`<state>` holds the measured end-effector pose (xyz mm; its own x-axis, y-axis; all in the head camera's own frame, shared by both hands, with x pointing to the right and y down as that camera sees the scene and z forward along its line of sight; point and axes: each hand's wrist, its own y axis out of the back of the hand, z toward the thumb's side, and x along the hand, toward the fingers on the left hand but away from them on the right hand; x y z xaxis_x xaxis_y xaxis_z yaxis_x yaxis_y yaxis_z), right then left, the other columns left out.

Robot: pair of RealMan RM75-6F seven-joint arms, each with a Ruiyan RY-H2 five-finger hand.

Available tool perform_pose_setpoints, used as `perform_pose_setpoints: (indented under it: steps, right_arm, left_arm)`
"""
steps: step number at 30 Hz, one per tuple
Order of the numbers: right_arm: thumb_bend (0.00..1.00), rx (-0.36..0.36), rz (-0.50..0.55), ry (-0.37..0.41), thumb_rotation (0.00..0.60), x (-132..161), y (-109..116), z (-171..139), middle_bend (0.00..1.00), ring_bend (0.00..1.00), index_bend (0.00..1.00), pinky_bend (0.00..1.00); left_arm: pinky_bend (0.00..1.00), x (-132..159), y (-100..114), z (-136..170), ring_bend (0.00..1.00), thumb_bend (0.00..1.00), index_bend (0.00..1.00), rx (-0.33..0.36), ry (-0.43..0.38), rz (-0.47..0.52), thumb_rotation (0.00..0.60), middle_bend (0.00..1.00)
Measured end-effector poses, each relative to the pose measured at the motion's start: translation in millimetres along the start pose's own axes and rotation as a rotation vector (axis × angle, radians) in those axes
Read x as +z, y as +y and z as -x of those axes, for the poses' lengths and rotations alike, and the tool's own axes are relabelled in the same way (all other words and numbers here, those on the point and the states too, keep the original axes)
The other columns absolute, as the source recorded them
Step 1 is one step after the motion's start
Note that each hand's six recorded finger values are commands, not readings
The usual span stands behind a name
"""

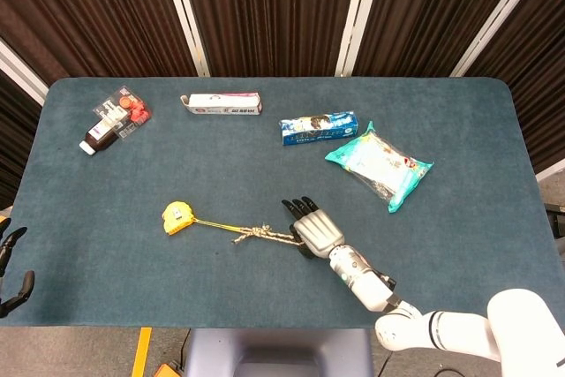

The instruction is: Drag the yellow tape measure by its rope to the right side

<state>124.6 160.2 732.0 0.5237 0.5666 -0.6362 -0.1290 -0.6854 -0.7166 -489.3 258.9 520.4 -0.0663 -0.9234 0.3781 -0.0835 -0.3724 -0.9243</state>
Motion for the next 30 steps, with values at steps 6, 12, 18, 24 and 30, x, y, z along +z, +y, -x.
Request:
perform_pose_setpoints:
  steps: [6, 12, 18, 24, 30]
  right_arm:
    - [0.46, -0.020, -0.022, -0.035, 0.600, -19, 9, -6, 0.11, 0.07, 0.76, 0.00]
    - [0.46, -0.025, -0.031, -0.059, 0.600, -31, 15, -12, 0.11, 0.07, 0.78, 0.00]
    - [0.46, -0.033, -0.059, -0.080, 0.600, -46, 19, -19, 0.12, 0.08, 0.82, 0.00]
    - [0.46, -0.044, -0.089, -0.122, 0.600, -68, 26, -30, 0.13, 0.08, 0.82, 0.00]
    - [0.46, -0.032, -0.096, -0.180, 0.600, -96, 28, -46, 0.13, 0.08, 0.82, 0.00]
  left_arm:
    - [0.08, 0, 0, 0, 0.00, 0.47, 0.13, 0.001, 0.000, 0.000, 0.600, 0.00]
    - [0.08, 0, 0, 0, 0.00, 0.47, 0.13, 0.003, 0.001, 0.000, 0.600, 0.00]
    - [0.08, 0, 1, 0, 0.00, 0.47, 0.14, 0.005, 0.001, 0.003, 0.600, 0.00]
    - [0.08, 0, 1, 1, 0.00, 0.47, 0.14, 0.003, 0.001, 0.003, 0.600, 0.00]
    - [0.08, 2, 0, 1, 0.00, 0.47, 0.14, 0.001, -0.001, 0.001, 0.600, 0.00]
